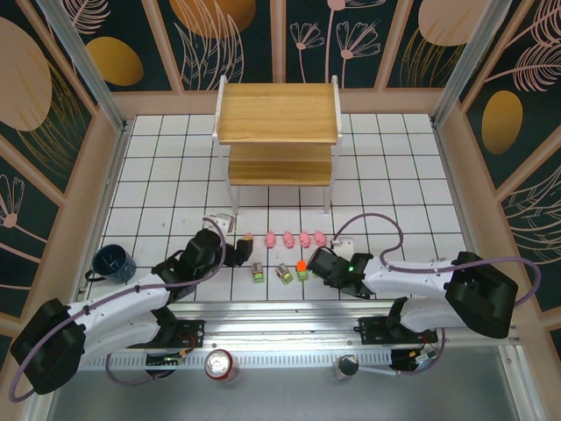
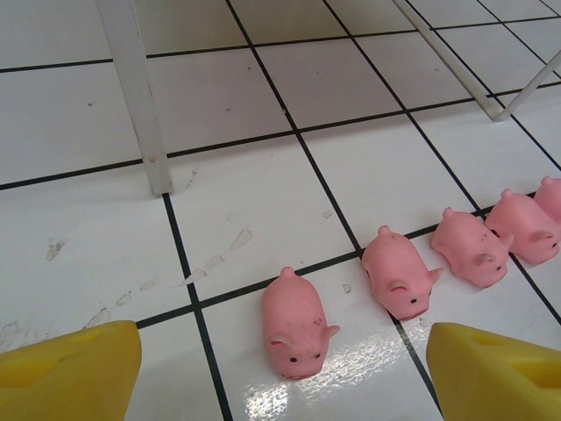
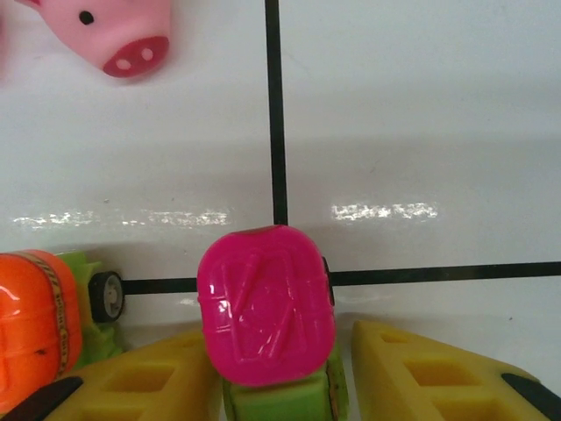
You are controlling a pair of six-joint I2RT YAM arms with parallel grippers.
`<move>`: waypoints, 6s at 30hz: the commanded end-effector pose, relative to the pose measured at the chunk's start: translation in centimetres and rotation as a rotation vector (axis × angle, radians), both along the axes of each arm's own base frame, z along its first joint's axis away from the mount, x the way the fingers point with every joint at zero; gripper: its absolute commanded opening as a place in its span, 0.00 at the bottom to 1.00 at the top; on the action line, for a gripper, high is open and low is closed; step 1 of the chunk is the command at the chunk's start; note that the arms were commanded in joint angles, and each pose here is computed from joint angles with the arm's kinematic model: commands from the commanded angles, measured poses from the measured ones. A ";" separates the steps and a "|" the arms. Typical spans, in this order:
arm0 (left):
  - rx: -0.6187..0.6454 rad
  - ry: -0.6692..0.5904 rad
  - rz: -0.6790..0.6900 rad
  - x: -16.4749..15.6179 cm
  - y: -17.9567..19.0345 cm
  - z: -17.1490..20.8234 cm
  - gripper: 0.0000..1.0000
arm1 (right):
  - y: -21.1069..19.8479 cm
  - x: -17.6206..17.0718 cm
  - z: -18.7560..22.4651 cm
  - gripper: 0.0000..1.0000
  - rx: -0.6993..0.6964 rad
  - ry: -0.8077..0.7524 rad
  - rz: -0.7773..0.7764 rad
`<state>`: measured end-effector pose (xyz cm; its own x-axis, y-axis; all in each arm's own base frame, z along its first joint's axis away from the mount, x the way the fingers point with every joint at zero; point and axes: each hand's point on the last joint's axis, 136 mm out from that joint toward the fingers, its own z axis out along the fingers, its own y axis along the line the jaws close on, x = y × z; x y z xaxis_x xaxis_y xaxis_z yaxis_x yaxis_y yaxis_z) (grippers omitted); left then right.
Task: Place and organize the plastic toys onto the shelf
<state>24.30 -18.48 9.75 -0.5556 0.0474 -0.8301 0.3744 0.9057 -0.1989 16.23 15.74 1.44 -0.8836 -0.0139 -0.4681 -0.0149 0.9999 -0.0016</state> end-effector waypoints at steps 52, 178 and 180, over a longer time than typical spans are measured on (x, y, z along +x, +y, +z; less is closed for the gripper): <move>-0.054 -0.163 -0.008 1.0 -0.4 3.2 0.95 | 6.7 16.1 21.5 0.18 0.067 -0.461 -0.006; 0.051 -0.046 -0.168 -2.6 -4.4 0.7 0.92 | 5.6 0.7 7.4 0.44 0.085 -0.057 0.115; 0.049 -0.047 -0.169 -2.7 -4.4 0.7 0.92 | 5.7 0.4 6.8 0.45 0.090 -0.051 0.124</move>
